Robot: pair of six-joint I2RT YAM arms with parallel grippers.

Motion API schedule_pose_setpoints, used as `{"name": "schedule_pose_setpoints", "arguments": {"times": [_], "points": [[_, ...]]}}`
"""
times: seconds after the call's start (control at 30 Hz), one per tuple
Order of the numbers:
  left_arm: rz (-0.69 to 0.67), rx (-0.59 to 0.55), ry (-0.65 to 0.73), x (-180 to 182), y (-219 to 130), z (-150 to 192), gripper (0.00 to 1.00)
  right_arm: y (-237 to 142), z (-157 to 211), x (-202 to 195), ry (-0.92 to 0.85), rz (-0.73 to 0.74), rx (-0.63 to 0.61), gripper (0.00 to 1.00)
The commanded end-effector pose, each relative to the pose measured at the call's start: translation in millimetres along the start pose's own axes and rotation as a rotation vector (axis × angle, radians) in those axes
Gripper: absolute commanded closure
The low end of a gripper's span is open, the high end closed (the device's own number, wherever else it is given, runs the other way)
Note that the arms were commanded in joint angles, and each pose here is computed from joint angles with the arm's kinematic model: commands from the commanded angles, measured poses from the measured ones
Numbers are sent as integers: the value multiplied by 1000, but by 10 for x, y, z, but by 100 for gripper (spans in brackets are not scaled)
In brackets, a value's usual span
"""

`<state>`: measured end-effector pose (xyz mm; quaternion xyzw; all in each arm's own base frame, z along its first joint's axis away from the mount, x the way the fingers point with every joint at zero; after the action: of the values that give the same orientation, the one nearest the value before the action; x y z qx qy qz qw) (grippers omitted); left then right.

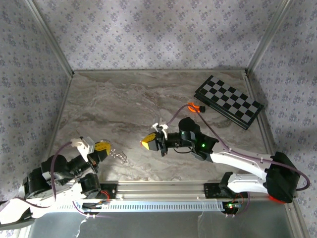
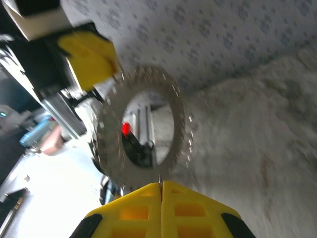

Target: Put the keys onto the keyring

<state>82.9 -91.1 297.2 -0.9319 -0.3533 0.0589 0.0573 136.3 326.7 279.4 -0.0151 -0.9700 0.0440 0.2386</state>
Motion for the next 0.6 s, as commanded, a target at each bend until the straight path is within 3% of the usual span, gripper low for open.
{"name": "schedule_pose_setpoints", "arguments": {"times": [0.0,0.4,0.57], "points": [[136,-83,11,-211,43,-214,100,-84,-304,376,-30,-206,-76,100],[334,-196,45,-525,195,-385,100,-317,-347,822,-220,-347,12,100],[376,-204,103,-610,256,-459,100,-339,-338,823,-273,-315,24,100]]}}
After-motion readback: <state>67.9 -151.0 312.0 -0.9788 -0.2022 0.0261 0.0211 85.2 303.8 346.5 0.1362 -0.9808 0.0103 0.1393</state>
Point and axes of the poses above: each hand's point on the last joint's axis, 136 mm out from that joint toward the fingers, its own y axis out along the fingers, its own x axis along the line the jaws close on, z = x × y, the point moved 4 cm from there along -y, back along the fingers, and after that the axes turned 6 degrees about y, right-handed, at the moved point
